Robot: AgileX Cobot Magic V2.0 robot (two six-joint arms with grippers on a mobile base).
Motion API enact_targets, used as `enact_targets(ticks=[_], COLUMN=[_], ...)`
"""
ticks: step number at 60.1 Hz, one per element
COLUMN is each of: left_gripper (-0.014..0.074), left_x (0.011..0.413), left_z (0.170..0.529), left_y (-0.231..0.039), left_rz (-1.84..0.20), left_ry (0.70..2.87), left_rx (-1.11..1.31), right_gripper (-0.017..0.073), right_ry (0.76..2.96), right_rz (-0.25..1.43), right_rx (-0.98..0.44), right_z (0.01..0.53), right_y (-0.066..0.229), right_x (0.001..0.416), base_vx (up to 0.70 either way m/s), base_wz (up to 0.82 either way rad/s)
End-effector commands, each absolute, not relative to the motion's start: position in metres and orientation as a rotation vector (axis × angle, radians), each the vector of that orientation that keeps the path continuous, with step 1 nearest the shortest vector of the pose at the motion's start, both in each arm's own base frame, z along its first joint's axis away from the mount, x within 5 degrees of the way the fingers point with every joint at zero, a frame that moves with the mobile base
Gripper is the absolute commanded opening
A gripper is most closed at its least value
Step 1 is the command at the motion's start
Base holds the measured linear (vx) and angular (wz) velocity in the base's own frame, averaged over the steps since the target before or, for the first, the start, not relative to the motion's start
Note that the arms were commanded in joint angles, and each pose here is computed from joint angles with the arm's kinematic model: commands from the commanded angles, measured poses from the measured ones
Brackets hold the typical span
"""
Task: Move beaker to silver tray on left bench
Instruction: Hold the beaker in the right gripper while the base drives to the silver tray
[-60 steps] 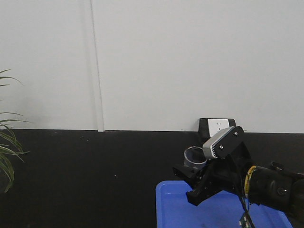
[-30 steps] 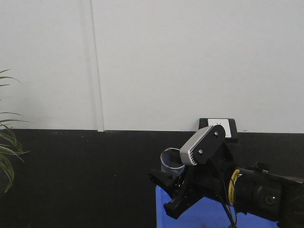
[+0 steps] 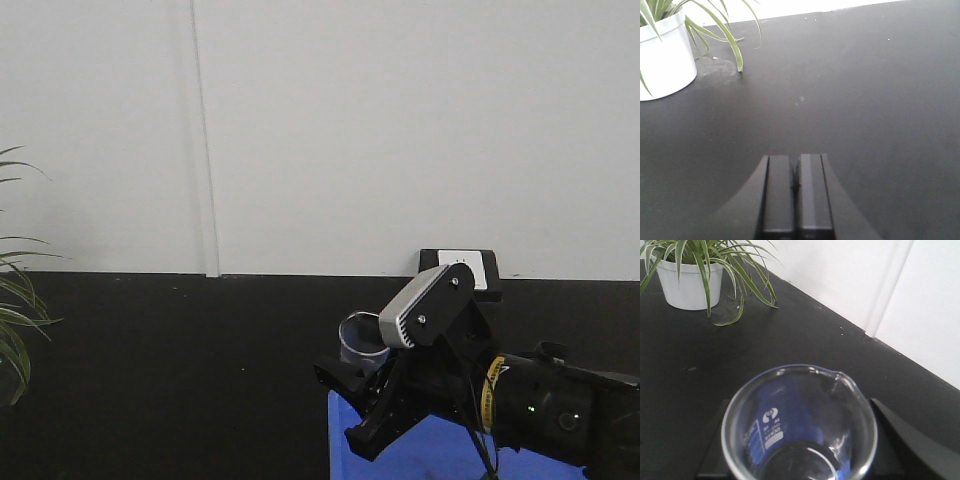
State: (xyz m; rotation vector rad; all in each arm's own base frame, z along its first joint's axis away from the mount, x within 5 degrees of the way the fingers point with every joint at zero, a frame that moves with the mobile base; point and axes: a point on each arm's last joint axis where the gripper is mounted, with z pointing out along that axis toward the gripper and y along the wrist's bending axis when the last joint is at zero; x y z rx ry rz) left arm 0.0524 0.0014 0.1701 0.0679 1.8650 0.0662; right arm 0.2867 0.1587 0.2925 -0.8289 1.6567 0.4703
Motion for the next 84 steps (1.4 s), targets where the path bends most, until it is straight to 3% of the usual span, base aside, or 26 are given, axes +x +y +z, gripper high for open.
enact_targets(ticks=[1,35,84], left_gripper=[0.0001,0.0001,0.0001], left_x=[0.0543,0.0543,0.0543], left_z=[0.1709,0.1709,0.1709], left_y=[0.0006,0.0006,0.0006], left_rz=[0.057,0.057,0.057], left_ry=[1.796,1.796,1.796], left_rx=[0.07,0.07,0.07], right_gripper=[-0.001,-0.001,-0.001], right_ry=[1.573,1.573,1.576], right_rz=[0.507,0.507,0.504], right_rx=[-0.799,-0.799,-0.798], right_z=[0.3164,0.3164,0.3162], right_y=[0.1586,0.1586,0.1584], right_x=[0.2815,0.2815,0.2817], base_vx=[0.0,-0.06,-0.24], base_wz=[0.0,0.0,-0.04])
